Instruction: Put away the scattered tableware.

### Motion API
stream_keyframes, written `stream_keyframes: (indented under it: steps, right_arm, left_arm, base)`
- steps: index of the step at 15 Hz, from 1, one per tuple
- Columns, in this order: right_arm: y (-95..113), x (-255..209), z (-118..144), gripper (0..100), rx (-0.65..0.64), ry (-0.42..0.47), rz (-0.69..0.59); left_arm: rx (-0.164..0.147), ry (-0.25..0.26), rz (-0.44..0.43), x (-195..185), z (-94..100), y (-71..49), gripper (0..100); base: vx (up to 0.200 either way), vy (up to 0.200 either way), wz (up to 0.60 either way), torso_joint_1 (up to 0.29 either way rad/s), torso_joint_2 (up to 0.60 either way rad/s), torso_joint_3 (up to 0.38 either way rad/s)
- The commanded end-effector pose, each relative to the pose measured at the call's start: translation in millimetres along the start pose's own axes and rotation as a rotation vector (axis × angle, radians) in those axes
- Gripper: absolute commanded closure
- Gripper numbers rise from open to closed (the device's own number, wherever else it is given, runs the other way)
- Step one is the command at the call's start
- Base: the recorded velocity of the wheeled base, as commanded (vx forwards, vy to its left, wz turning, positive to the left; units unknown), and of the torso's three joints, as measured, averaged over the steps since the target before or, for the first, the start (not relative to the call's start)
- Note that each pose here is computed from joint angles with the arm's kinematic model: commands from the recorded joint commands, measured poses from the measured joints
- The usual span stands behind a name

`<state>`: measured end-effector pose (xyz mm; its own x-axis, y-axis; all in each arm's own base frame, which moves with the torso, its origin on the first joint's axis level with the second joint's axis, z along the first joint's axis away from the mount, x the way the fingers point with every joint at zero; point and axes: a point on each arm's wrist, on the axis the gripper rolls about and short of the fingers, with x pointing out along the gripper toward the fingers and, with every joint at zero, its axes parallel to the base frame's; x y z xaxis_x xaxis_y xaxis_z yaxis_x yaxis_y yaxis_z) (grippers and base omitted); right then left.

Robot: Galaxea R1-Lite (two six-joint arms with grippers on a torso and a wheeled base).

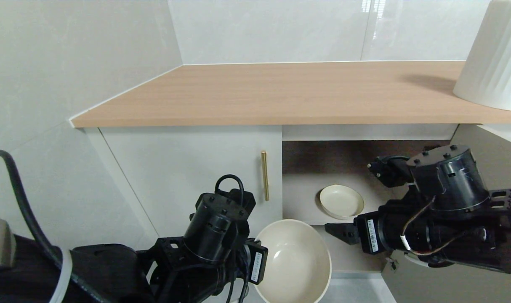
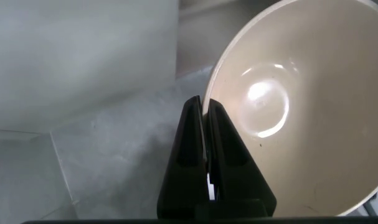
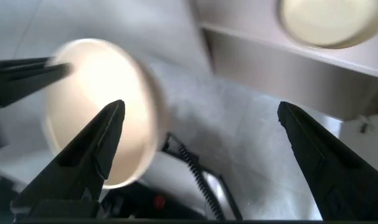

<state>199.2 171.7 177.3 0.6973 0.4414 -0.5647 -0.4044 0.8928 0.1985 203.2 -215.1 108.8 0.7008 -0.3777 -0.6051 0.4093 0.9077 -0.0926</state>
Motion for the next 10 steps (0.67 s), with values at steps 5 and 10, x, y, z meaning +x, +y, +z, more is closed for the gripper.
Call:
stream_keyframes:
  steps: [5, 10]
  right_arm:
    - [13, 26, -19, 0, -0.046, 0.101, 0.002]
    - [17, 50, -31, 0, -0.058, 0.163, -0.014]
  left_arm:
    - [0.011, 0.016, -0.005, 4, -3.8, -4.1, 100]
    - [0.015, 0.012, -0.012, 4, -3.1, -7.4, 100]
  base:
    - [0.000, 0.000, 0.00, 0.000, 0.00, 0.000]
    - [0.000, 0.000, 0.00, 0.000, 0.00, 0.000]
